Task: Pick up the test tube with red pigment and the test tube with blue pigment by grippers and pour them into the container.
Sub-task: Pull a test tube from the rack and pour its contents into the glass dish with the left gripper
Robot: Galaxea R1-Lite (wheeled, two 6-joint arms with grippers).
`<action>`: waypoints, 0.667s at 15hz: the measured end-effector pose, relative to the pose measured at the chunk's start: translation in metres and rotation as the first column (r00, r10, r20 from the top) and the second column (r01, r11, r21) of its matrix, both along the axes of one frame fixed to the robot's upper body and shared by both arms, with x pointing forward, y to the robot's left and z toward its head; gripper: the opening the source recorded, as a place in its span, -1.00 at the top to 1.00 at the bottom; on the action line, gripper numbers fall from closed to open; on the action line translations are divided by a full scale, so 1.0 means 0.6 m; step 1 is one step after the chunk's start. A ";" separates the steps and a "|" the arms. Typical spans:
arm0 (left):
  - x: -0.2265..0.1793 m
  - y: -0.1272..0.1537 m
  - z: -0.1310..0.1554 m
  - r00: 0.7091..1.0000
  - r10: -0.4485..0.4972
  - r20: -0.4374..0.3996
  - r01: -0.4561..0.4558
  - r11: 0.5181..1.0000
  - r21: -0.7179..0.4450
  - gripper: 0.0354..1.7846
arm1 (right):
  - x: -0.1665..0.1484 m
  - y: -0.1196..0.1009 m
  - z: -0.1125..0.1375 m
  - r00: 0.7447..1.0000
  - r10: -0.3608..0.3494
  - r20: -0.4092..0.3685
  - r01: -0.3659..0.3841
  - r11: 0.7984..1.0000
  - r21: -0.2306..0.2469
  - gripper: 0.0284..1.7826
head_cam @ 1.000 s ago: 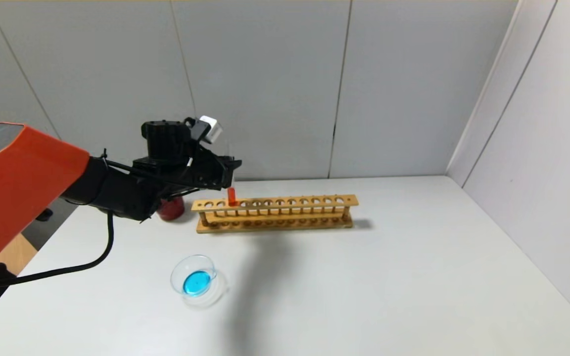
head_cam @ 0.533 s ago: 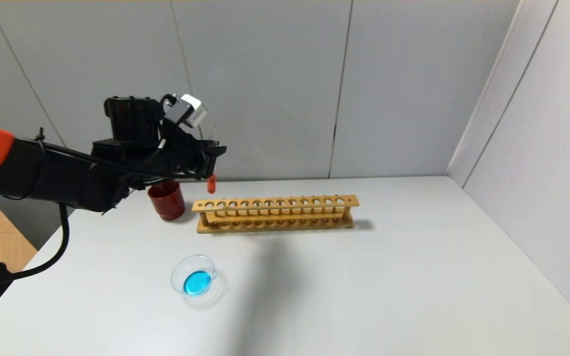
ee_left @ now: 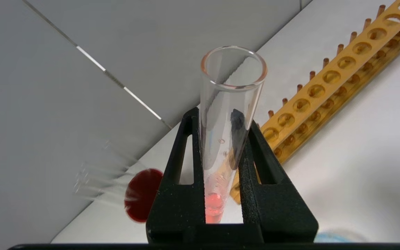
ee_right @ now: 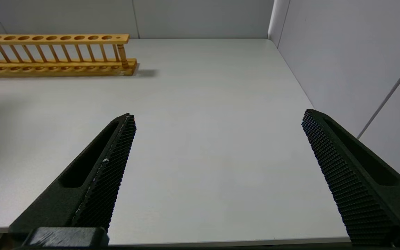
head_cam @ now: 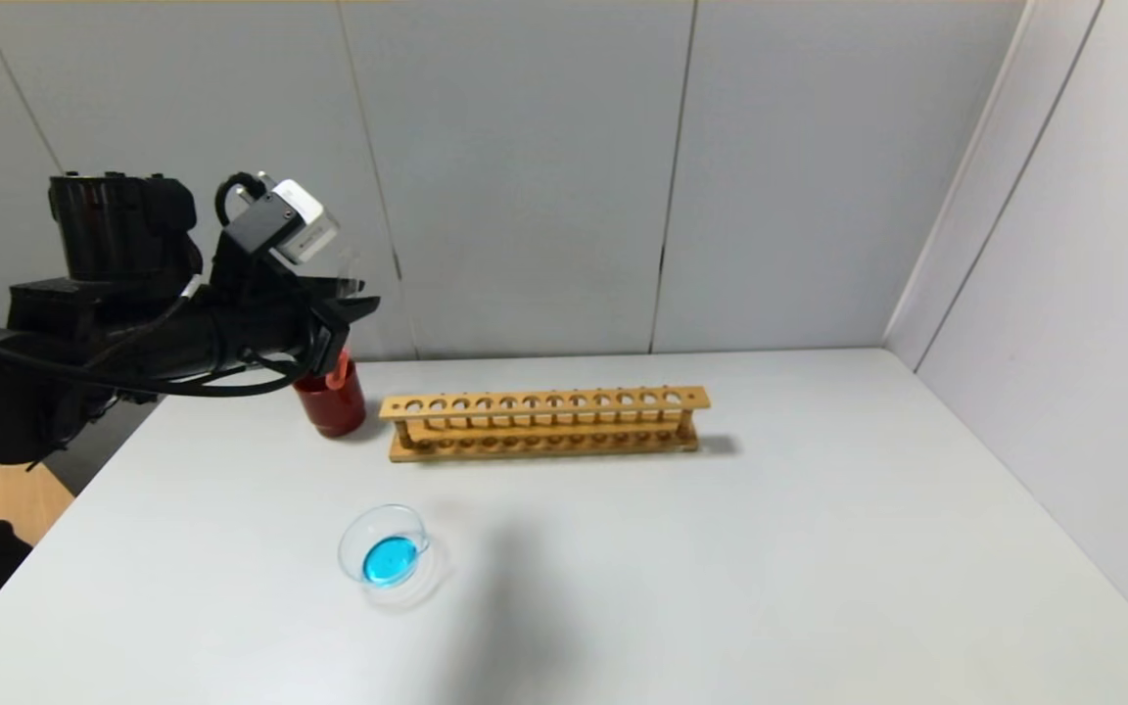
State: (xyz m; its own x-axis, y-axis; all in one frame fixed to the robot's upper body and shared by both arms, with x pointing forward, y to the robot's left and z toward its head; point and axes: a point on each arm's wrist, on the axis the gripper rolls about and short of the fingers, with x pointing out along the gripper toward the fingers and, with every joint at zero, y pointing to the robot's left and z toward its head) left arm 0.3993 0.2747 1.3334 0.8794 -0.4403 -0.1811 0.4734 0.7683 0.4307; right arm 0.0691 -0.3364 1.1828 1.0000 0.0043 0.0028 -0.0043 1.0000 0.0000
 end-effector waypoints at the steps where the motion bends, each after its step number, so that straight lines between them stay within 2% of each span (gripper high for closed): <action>1: -0.007 0.002 0.005 1.000 0.000 0.011 0.000 1.000 0.000 0.67 | 0.000 0.000 0.000 1.000 0.000 0.000 0.000 1.000 0.000 -0.96; 3: -0.019 0.005 0.013 0.999 -0.028 0.044 0.026 0.999 0.034 0.67 | 0.000 0.000 0.000 1.000 0.000 0.000 0.000 1.000 0.000 -0.96; 5: -0.032 0.012 0.009 0.994 -0.093 0.064 0.087 0.992 0.087 0.67 | 0.000 0.000 0.000 1.000 0.000 0.000 0.000 1.000 0.000 -0.96; 8: -0.054 0.023 -0.011 0.981 -0.184 0.067 0.170 0.970 0.172 0.67 | 0.000 0.000 0.000 1.000 0.000 0.000 0.000 1.000 0.000 -0.96; 10: -0.067 0.028 -0.020 0.976 -0.209 0.060 0.195 0.962 0.190 0.67 | 0.000 0.000 0.000 1.000 0.000 0.000 0.000 1.000 0.000 -0.96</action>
